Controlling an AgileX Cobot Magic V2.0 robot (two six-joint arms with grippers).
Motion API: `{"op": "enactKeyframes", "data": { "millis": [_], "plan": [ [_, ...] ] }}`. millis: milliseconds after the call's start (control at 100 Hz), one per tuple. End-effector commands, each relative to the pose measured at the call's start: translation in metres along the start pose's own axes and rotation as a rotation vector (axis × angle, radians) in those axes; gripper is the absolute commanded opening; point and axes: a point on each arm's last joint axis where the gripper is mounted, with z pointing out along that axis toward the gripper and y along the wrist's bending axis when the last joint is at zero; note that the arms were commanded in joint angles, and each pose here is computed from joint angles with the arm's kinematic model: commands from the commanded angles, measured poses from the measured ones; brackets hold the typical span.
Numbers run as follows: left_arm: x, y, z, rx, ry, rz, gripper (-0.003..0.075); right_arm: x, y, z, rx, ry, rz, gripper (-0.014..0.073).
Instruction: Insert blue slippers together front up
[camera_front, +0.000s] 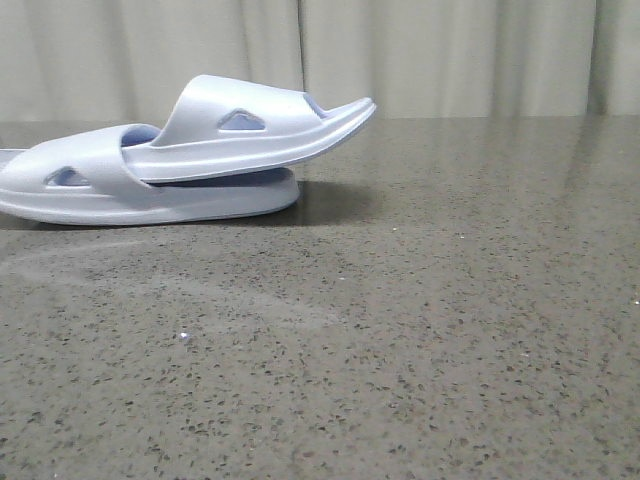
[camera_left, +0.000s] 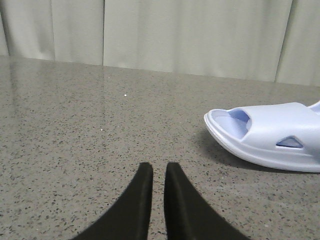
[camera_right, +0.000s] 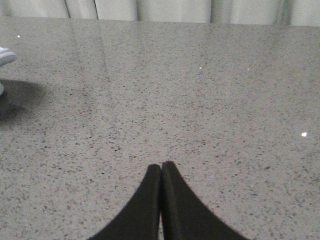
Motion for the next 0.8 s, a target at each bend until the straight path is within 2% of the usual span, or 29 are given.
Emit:
{"op": "enactKeyframes", "data": {
  "millis": [0, 340, 400, 460, 790],
  "plan": [
    [-0.004, 0.000, 0.001, 0.000, -0.063, -0.015, 0.0015, -0.007, -0.005, -0.006, 0.060, -0.113, -0.062, -0.0089],
    [-0.004, 0.000, 0.001, 0.000, -0.063, -0.015, 0.0015, 0.043, -0.013, -0.030, 0.245, -0.215, -0.116, -0.0089],
    [-0.004, 0.000, 0.001, 0.000, -0.063, -0.015, 0.0015, 0.053, -0.013, -0.030, 0.253, -0.215, -0.104, -0.0089],
    [-0.004, 0.000, 0.001, 0.000, -0.063, -0.015, 0.0015, 0.060, -0.011, -0.031, 0.239, -0.149, -0.093, -0.0089],
    [-0.004, 0.000, 0.001, 0.000, -0.063, -0.015, 0.0015, 0.062, -0.010, -0.033, 0.236, -0.142, -0.099, -0.0089]
  ]
}}
